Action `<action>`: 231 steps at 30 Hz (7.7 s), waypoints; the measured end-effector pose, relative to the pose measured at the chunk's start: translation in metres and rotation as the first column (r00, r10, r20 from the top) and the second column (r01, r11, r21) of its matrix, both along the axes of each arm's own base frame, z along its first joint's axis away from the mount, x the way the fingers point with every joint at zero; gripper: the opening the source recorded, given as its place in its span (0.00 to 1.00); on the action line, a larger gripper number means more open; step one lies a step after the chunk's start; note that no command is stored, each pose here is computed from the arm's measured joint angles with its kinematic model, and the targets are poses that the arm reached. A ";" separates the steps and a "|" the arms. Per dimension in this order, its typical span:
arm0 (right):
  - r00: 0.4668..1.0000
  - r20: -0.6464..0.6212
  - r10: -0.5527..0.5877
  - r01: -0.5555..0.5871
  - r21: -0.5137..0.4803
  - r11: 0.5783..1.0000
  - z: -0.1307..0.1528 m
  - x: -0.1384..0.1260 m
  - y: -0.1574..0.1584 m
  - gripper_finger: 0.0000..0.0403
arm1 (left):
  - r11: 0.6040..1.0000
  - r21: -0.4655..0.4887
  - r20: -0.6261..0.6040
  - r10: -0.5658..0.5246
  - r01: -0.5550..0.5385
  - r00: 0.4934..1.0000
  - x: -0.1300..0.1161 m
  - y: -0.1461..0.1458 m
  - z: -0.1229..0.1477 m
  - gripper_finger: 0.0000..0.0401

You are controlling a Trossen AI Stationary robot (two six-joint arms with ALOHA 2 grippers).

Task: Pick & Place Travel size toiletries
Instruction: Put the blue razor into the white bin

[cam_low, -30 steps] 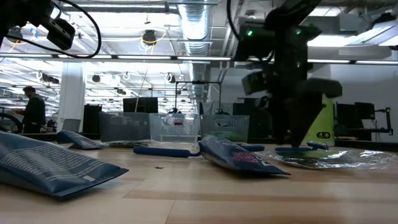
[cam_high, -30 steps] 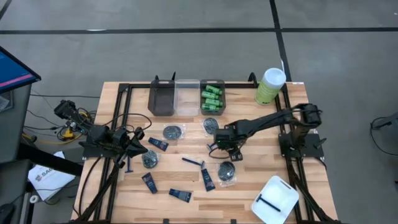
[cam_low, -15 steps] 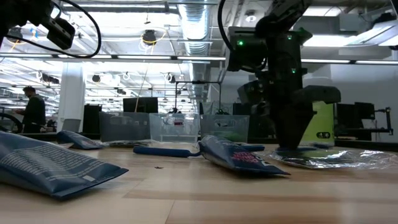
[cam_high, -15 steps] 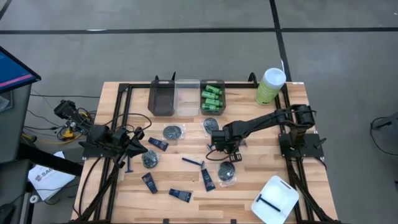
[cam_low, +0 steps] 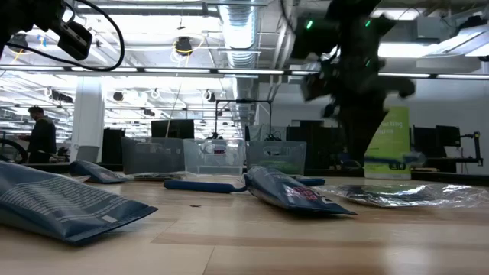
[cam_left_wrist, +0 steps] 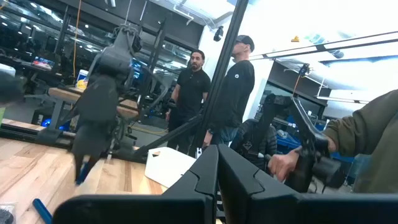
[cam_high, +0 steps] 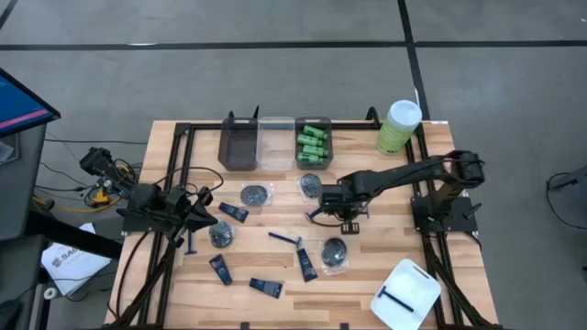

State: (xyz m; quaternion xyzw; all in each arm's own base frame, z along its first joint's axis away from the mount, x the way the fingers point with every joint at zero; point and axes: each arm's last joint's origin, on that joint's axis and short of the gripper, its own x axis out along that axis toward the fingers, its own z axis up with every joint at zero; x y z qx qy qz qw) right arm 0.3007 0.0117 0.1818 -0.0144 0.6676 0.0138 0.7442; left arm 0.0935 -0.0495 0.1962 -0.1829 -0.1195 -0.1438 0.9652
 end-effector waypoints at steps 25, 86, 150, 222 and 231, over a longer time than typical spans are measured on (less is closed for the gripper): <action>0.991 0.115 -0.071 0.032 0.312 0.950 0.090 -0.134 0.173 0.04 | 1.000 -0.002 0.003 0.000 0.000 1.000 0.000 0.000 0.000 0.01; 0.942 0.320 -0.099 0.077 0.080 0.994 0.033 0.049 0.065 0.39 | 1.000 -0.002 0.003 0.000 0.000 1.000 0.000 0.000 0.000 0.01; 0.943 0.334 0.015 -0.045 0.080 0.996 0.113 0.014 0.082 0.01 | 1.000 0.004 -0.002 -0.007 0.007 1.000 0.001 -0.001 0.000 0.01; 0.965 0.165 -0.204 0.145 0.311 0.939 0.080 -0.015 0.149 0.49 | 1.000 0.005 -0.004 -0.006 0.007 1.000 0.001 -0.001 -0.001 0.01; 0.851 0.485 -0.202 0.041 0.323 0.946 0.093 0.036 0.095 0.41 | 1.000 0.005 -0.004 -0.006 0.006 1.000 0.001 -0.001 -0.001 0.01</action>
